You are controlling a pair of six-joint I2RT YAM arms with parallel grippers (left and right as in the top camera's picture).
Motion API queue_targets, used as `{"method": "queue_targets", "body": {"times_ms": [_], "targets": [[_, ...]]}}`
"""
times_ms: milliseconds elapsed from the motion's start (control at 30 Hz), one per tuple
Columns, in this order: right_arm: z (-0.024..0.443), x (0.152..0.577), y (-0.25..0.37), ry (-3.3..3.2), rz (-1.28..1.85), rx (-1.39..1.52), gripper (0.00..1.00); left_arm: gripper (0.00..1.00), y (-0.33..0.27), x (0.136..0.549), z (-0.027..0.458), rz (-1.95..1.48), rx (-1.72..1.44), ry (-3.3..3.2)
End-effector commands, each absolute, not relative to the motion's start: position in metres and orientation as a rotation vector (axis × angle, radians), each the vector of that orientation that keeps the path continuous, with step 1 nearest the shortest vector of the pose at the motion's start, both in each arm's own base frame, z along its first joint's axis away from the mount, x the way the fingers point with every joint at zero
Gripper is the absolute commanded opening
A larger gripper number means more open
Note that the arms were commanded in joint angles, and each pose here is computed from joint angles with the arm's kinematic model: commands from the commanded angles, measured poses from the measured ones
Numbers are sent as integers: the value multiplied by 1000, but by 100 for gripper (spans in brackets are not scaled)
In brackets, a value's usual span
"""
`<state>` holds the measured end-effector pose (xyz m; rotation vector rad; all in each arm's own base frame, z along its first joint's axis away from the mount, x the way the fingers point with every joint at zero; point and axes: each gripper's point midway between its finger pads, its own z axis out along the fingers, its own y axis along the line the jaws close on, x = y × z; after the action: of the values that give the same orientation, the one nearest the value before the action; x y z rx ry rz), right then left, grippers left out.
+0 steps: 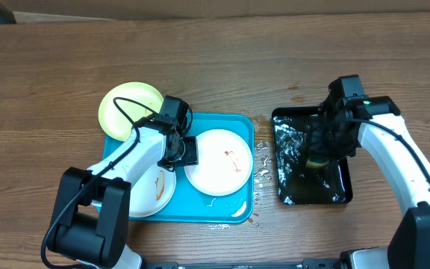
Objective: Clean dirty plates on tray and stack at the side
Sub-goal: 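Grasp the green-and-yellow sponge with the right gripper and lift it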
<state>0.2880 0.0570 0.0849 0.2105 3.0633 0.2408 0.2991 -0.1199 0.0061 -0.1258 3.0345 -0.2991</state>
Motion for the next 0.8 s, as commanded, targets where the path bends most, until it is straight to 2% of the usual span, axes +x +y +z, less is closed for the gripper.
{"method": "queue_targets", "body": {"times_ms": [0, 33, 67, 133, 200, 233, 300, 333, 767], "targets": [[92, 287, 53, 3056, 213, 295, 4, 28, -118, 295, -2, -297, -128, 3053], [92, 286, 53, 3062, 212, 302, 4, 23, -118, 295, -2, -297, -127, 3053], [92, 285, 53, 3062, 210, 299, 4, 23, -118, 295, -1, -297, -127, 3052], [92, 291, 49, 3039, 181, 295, 4, 40, -118, 295, -1, -297, -127, 3050], [92, 292, 49, 3037, 173, 295, 4, 41, -118, 295, -1, -297, -127, 3050], [92, 289, 49, 3045, 179, 297, 4, 34, -118, 295, -1, -297, -127, 3051], [91, 286, 50, 3058, 183, 299, 4, 13, -118, 295, -1, -297, -128, 3052], [91, 286, 50, 3058, 182, 299, 4, 5, -118, 295, -1, -296, -128, 3054], [89, 293, 59, 3031, 269, 272, 4, 4, -118, 293, -2, -294, -127, 3059]]}}
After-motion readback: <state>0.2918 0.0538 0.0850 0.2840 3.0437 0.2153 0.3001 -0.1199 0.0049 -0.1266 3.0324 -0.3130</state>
